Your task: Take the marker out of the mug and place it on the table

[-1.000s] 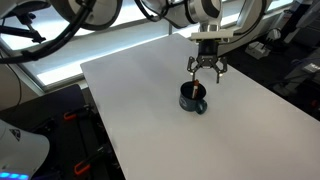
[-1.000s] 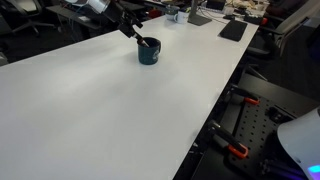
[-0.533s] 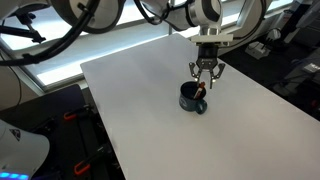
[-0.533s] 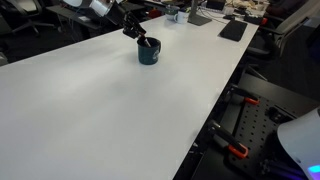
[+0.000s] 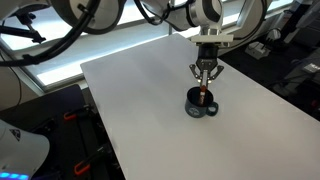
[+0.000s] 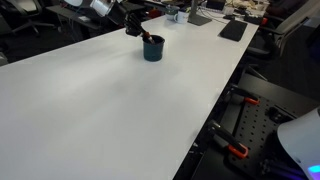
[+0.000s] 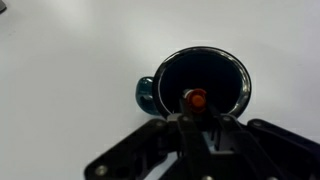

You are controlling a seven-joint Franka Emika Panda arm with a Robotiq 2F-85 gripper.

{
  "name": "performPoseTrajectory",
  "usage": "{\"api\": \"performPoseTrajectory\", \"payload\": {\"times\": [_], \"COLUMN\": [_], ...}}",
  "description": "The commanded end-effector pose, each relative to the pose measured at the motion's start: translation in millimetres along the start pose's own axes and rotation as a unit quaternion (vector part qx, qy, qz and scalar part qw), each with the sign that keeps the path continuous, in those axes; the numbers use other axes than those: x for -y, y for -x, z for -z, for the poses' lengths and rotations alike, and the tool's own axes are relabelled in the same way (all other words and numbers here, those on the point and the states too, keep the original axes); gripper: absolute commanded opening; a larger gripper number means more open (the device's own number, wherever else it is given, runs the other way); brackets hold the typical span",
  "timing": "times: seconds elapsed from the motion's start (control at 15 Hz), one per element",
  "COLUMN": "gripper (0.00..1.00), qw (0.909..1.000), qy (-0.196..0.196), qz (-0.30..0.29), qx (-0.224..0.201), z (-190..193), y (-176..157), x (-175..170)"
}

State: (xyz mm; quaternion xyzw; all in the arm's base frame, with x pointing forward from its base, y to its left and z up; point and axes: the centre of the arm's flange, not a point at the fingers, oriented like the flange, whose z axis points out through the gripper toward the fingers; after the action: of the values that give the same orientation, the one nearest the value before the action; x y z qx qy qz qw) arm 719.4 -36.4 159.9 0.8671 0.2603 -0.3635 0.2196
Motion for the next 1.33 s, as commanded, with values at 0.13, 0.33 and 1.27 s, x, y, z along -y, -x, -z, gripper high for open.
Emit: {"api": "performPoseTrajectory", "payload": {"times": [0.13, 0.33, 1.27], "gripper": [0.56, 0.79, 1.00], "qw": [0.9992, 0.9976, 0.9992], "qy": [-0.015, -0.031, 0.000], "qz": [-0.021, -0.033, 0.039], "qx": [0.032, 0.053, 0.009], "z": [1, -4, -9], "y": [7, 11, 2], "x": [1, 0, -8]}}
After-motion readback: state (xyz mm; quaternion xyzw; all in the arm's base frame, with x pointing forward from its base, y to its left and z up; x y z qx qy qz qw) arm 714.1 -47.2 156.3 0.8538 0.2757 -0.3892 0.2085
